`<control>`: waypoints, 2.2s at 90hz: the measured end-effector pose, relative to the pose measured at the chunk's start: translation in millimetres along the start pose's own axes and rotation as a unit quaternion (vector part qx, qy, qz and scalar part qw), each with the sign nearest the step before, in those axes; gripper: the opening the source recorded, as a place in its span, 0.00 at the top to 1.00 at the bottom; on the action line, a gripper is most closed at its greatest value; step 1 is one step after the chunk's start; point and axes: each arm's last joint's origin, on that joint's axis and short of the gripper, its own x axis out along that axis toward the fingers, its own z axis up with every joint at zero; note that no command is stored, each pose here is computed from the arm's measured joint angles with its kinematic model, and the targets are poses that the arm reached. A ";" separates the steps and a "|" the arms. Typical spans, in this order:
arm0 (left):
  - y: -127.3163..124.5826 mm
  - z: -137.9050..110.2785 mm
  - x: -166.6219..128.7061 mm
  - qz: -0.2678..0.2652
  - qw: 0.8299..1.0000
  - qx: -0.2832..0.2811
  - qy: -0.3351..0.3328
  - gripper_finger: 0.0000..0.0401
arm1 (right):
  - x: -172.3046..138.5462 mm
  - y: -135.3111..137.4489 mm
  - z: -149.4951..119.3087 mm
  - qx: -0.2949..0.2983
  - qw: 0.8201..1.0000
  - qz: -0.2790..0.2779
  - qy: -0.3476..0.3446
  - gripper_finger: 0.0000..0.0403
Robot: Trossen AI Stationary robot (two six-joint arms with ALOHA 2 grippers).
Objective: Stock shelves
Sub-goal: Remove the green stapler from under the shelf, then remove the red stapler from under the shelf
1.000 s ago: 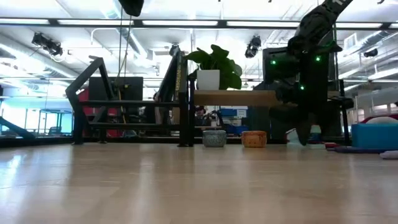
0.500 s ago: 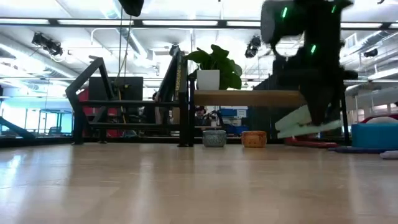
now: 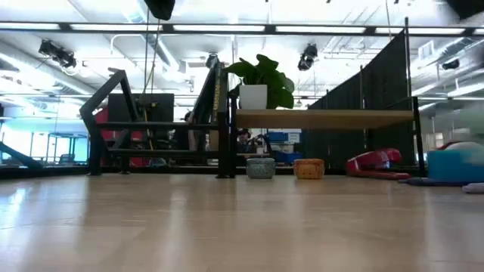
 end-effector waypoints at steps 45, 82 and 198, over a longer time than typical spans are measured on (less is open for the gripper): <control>-0.1 0.1 0.0 -0.001 1.000 0.000 0.000 0.90 | 24.8 -9.1 -62.3 -0.002 0.988 -0.098 0.121 0.74; 0.0 0.0 0.0 -0.001 1.000 0.000 0.000 0.90 | 11.8 -15.1 -69.6 0.017 0.970 -0.136 0.198 0.56; -1.2 0.0 -0.1 -0.017 1.000 0.011 0.001 0.90 | -6.2 -195.5 79.2 0.491 0.801 -0.299 -0.166 0.17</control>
